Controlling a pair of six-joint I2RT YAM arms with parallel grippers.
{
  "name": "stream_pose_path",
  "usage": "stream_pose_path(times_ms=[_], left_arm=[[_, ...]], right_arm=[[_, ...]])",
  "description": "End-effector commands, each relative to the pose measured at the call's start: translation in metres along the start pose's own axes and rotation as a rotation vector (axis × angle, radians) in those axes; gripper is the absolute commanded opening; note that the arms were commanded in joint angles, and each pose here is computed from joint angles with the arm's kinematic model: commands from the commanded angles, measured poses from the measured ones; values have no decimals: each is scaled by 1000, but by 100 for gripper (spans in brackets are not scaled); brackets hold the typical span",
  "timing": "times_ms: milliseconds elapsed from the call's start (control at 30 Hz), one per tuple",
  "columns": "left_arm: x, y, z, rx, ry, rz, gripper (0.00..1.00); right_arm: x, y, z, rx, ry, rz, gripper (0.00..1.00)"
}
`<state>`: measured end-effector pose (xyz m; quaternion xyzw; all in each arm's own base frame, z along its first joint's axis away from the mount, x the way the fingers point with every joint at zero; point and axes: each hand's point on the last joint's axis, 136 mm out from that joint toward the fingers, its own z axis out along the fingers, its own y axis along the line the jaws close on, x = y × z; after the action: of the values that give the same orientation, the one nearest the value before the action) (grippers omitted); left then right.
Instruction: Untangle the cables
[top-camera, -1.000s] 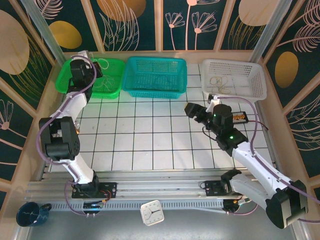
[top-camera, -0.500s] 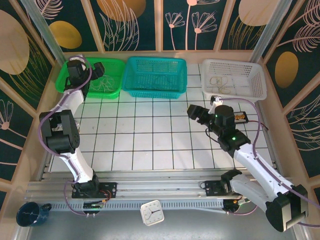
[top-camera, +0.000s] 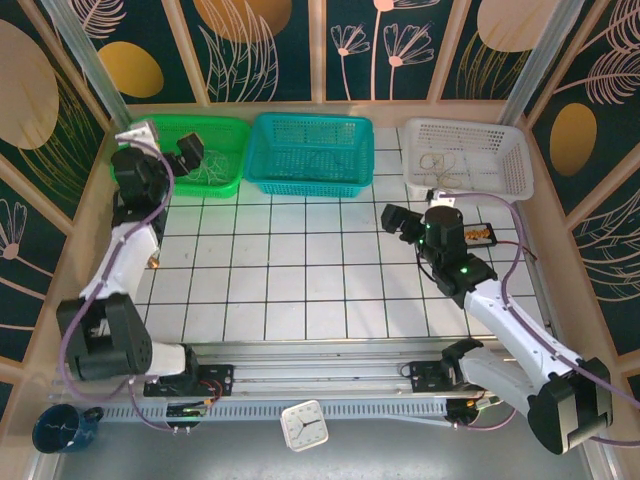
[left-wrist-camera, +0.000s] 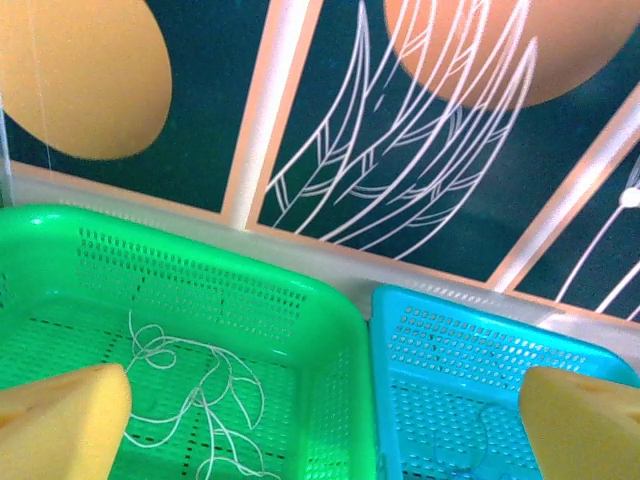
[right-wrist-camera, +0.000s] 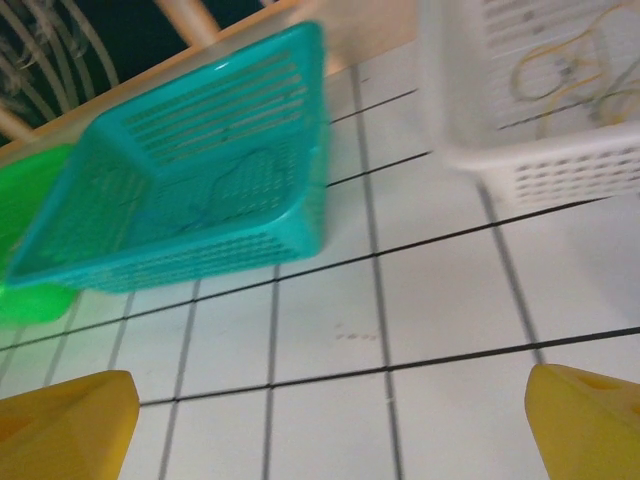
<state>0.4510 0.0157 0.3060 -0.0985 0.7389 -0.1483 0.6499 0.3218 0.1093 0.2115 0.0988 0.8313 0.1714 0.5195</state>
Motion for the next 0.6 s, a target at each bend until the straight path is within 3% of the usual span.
stream_pose_path(times_ms=[0, 133, 233, 367, 567], left_arm=[[1, -4, -27, 19, -85, 14, 99], [22, 9, -56, -35, -123, -3, 99], [40, 24, -73, -95, -149, 3, 99], [56, 41, -91, -167, -196, 43, 99], [88, 65, -90, -258, -162, 135, 99]], right_arm=[[-24, -34, 1, 176, -158, -35, 99], [-24, -52, 12, 231, -215, -124, 99], [-17, -80, 26, 373, -185, -209, 99], [-8, -111, 33, 444, -227, -212, 99], [-14, -136, 39, 496, -266, -229, 99]])
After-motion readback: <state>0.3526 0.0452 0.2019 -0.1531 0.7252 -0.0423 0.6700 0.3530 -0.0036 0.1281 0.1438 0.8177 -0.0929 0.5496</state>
